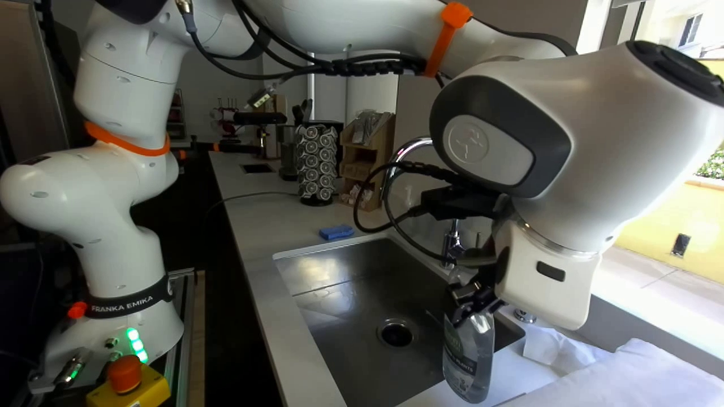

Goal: Pour some dishwashing liquid in the sink.

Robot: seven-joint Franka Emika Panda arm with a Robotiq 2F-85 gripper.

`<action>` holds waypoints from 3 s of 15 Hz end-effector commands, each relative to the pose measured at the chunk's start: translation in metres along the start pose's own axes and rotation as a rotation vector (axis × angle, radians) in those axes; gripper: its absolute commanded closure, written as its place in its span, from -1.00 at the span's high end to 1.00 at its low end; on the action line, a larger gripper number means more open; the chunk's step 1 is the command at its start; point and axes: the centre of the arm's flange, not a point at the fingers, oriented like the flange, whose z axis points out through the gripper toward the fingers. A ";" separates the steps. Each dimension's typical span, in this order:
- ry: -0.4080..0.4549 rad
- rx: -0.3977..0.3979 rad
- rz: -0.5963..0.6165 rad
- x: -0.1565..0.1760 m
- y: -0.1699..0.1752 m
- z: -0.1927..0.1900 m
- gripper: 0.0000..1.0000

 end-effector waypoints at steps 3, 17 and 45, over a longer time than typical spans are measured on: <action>-0.010 0.034 0.087 0.010 -0.007 -0.004 -0.37; -0.007 0.192 0.292 0.016 -0.013 0.013 -0.37; -0.046 0.188 0.434 0.027 -0.001 0.043 -0.37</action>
